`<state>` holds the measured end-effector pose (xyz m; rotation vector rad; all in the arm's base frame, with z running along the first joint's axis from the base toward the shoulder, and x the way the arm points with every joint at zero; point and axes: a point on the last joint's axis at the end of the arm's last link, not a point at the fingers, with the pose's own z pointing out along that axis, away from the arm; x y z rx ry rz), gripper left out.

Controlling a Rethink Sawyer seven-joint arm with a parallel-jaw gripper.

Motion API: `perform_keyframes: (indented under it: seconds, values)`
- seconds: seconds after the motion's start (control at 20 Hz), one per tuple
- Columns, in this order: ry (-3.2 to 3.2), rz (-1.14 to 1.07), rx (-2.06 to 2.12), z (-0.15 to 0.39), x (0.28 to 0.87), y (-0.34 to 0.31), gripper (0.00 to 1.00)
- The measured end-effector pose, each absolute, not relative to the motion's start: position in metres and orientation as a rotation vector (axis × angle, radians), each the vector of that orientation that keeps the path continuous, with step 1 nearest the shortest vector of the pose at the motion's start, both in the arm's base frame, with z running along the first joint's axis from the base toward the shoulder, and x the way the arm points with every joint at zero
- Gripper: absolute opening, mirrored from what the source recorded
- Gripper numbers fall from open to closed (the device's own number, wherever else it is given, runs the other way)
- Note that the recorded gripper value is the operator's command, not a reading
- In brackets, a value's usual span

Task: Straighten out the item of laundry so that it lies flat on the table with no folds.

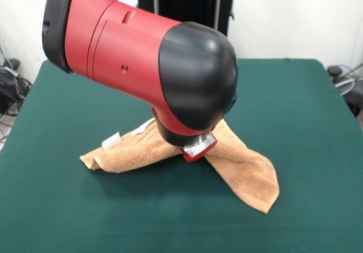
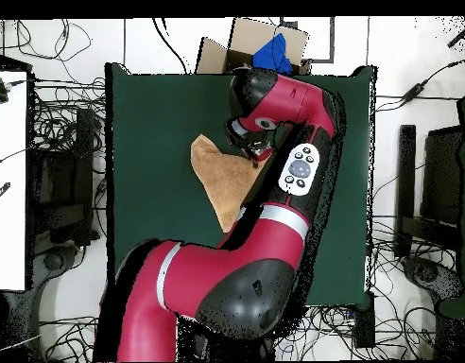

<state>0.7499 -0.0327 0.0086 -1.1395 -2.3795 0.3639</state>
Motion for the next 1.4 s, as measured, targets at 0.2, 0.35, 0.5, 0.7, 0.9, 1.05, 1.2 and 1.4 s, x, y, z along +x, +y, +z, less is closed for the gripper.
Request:
perform_keyframes:
  seconds: [0.2,0.35,0.5,0.7,0.9,1.05,1.2,1.4]
  values:
    - [-2.387,0.36,-1.146,0.016,0.752,-0.033,0.0]
    - [-2.39,0.359,-1.15,0.021,0.754,-0.034,0.0]
    - [-2.394,0.36,-1.154,0.024,0.754,-0.035,0.0]
    - [-2.412,0.361,-1.163,0.024,0.755,-0.037,0.0]
    - [-2.429,0.363,-1.167,0.022,0.757,-0.039,0.0]
    - [-2.437,0.365,-1.169,0.021,0.757,-0.039,0.0]
    - [-2.439,0.366,-1.167,0.021,0.757,-0.038,0.0]
    - [-2.443,0.371,-1.159,0.021,0.757,-0.034,0.0]
